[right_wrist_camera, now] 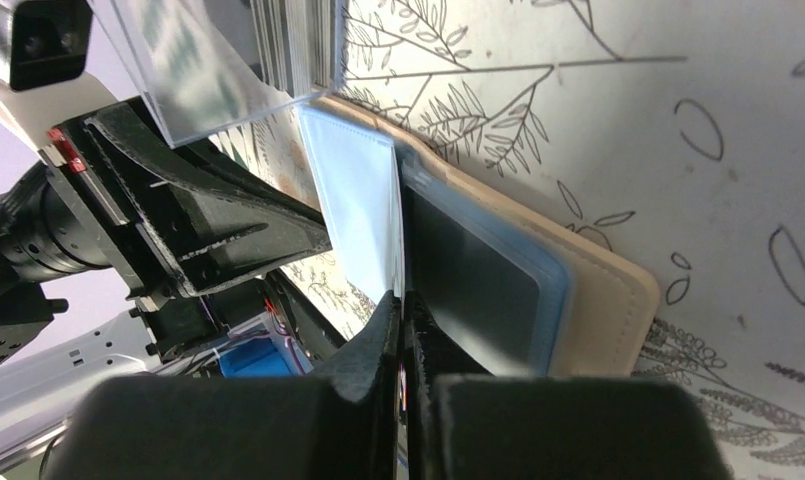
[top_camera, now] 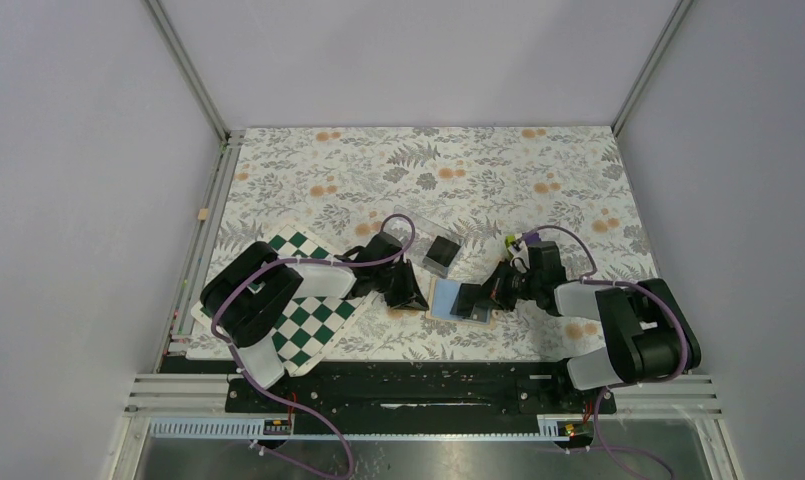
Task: Put the credit cards into the card holder
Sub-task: Insert the credit card into the card holder.
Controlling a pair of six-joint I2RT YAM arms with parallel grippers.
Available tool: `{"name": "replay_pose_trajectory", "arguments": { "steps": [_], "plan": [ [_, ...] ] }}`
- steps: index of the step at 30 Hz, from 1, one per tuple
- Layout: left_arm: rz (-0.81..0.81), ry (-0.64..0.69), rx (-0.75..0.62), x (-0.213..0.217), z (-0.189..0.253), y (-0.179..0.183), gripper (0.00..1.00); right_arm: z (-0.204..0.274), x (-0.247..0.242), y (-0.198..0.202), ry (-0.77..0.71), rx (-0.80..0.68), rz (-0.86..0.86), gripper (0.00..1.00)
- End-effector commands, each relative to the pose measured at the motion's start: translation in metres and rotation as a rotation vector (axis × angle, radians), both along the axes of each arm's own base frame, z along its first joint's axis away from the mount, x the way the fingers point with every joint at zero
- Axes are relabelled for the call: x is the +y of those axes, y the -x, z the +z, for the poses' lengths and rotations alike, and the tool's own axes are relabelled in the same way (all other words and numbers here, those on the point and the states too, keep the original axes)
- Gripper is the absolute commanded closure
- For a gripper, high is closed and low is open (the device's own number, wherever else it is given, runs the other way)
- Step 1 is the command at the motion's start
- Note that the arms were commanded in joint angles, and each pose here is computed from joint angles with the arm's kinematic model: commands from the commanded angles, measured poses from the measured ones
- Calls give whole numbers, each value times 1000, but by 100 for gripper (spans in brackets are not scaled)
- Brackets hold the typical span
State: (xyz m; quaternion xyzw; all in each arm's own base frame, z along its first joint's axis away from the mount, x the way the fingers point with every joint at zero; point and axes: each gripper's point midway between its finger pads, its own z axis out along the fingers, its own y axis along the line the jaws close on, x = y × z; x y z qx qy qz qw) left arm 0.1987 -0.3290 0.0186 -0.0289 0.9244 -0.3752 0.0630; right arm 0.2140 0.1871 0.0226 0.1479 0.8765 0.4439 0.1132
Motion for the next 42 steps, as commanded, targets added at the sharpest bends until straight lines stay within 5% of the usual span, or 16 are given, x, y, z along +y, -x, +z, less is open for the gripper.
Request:
{"name": "replay_pose_trajectory", "arguments": {
  "steps": [1,19,25,31,42],
  "plan": [
    [-17,-14,-22,-5,1,-2,94,-3,1,15,23,61,26,100],
    [-74,-102,-28,0,-2,-3,94,-17,21,13,78,162,199,98],
    [-91,-131,-39,2,1,-5,93,-15,9,17,204,174,208,67],
    [-95,-133,-62,-2,11,-13,93,1,2,10,272,118,205,47],
    [-120,-128,-55,-20,10,-18,93,-7,16,13,269,138,247,46]
  ]
}}
